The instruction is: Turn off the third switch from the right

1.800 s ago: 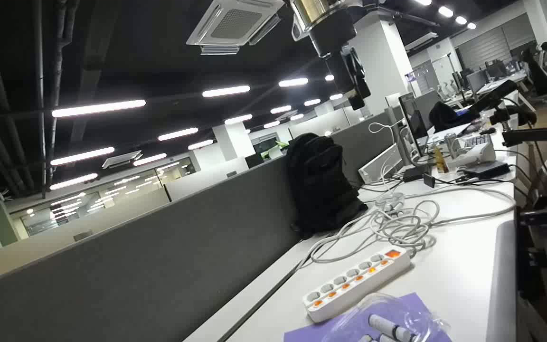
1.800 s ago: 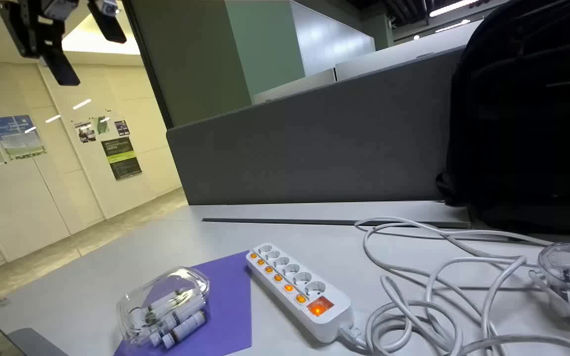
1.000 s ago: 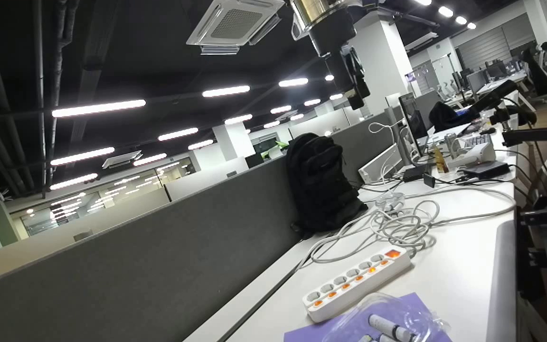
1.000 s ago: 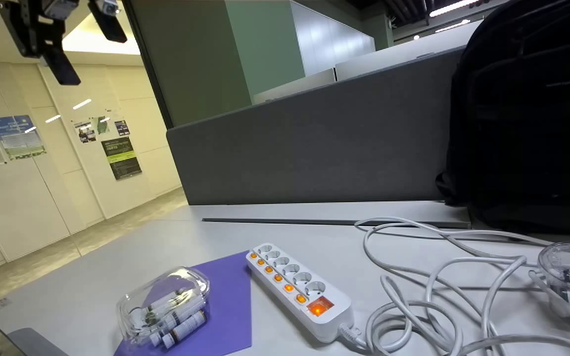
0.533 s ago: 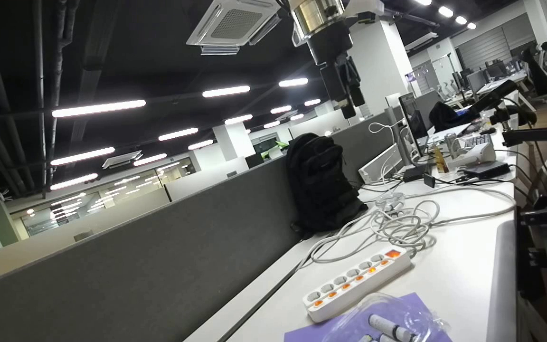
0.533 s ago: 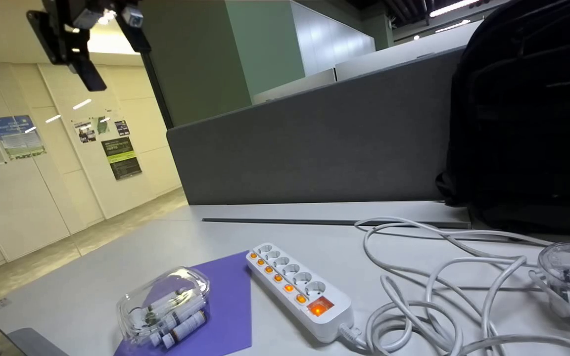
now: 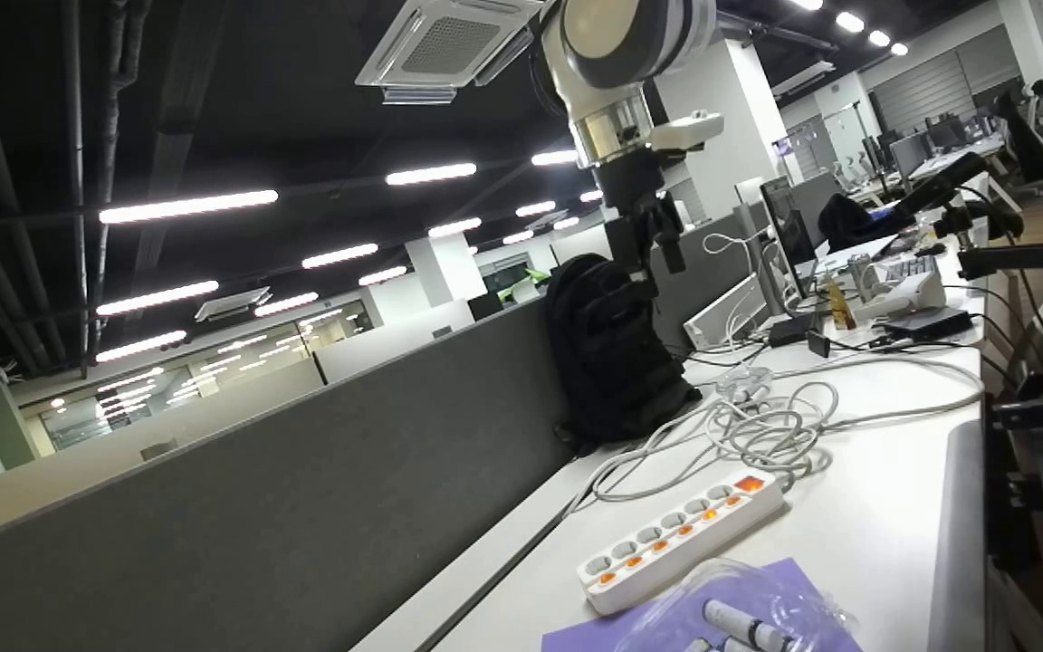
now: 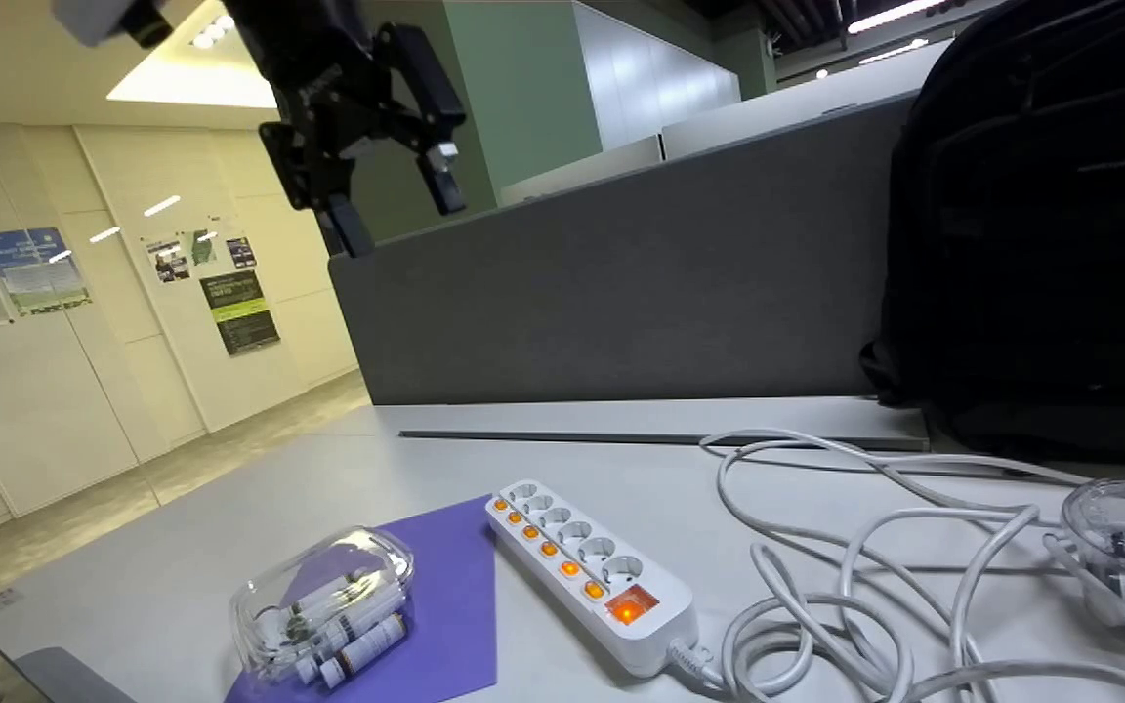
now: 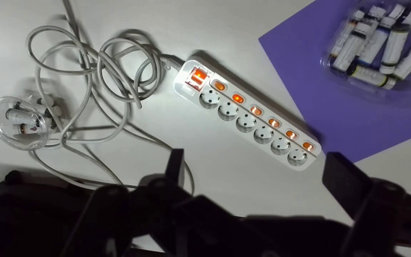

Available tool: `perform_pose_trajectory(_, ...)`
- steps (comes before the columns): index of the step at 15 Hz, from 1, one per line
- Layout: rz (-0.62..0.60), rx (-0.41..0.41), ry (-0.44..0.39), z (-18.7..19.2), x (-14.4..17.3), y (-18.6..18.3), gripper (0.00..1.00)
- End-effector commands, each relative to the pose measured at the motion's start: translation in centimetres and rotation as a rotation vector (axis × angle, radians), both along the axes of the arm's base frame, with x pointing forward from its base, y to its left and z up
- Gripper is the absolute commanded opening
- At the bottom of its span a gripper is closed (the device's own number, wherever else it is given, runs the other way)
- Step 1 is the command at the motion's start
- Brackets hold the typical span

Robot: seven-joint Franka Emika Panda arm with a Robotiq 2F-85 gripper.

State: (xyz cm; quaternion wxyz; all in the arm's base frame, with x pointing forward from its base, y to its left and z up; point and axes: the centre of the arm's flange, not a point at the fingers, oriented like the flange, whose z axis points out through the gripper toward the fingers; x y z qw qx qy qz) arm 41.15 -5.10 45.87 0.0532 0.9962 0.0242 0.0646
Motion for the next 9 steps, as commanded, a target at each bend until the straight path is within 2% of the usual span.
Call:
perform_pose_trajectory(1,-0.059,0.004,-0.020,-2.4,3.3,-0.6,0.86)
perform_pose_trajectory(2,-0.062,-0.004,-0.019,-3.3,3.8,-0.4,0.74)
perform_pose_trajectory(9,-0.140,-0.034,0.017,-9.2,5.8,0.5,0.25)
